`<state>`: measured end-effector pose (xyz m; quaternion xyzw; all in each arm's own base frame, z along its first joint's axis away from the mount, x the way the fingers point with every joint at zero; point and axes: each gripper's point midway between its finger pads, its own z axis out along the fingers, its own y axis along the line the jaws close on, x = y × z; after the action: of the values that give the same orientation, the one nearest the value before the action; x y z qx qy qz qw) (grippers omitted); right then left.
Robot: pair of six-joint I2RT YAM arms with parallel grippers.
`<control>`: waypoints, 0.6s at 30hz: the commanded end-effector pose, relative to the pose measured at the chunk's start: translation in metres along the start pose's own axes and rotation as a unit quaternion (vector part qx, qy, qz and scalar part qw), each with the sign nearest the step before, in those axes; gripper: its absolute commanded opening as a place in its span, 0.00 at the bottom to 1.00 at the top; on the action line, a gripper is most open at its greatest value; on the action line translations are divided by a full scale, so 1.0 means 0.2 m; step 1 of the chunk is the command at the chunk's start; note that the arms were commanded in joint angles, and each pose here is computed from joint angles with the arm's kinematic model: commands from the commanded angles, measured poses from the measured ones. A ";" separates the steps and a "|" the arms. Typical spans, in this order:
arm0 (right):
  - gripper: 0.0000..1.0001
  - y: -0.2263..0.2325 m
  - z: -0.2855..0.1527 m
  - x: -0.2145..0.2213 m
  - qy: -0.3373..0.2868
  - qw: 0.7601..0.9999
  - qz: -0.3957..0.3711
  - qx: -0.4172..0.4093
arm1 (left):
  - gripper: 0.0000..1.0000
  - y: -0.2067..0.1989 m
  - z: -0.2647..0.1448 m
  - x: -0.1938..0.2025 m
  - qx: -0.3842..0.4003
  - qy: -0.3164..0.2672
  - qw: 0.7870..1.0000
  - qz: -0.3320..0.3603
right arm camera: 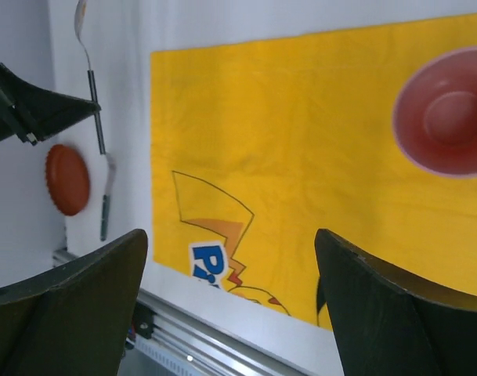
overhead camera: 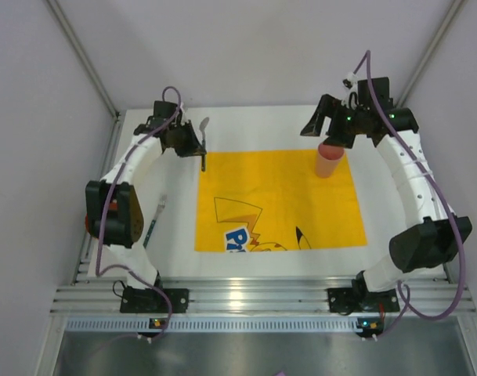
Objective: Set the dinner table for one person
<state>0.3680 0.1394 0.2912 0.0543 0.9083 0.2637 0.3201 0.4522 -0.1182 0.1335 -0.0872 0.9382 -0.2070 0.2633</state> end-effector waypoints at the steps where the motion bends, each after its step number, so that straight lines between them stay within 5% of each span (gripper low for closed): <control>1: 0.89 0.23 0.10 0.01 0.017 0.992 0.025 -0.123 | 0.00 -0.55 -0.37 -0.02 0.222 -0.060 0.972 0.045; 8: 0.89 0.55 0.17 0.11 0.057 0.959 0.087 -0.262 | 0.00 -0.91 -0.77 0.18 0.423 -0.075 0.903 -0.013; 18: 0.89 1.00 0.08 0.27 0.072 0.897 0.062 -0.432 | 0.00 -1.09 -0.92 0.35 0.512 -0.046 0.857 -0.043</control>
<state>0.3368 0.3111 0.3015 0.0086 0.7851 0.5861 0.2001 0.3221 -0.2633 0.2757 -0.0409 0.7508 -0.6054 0.2611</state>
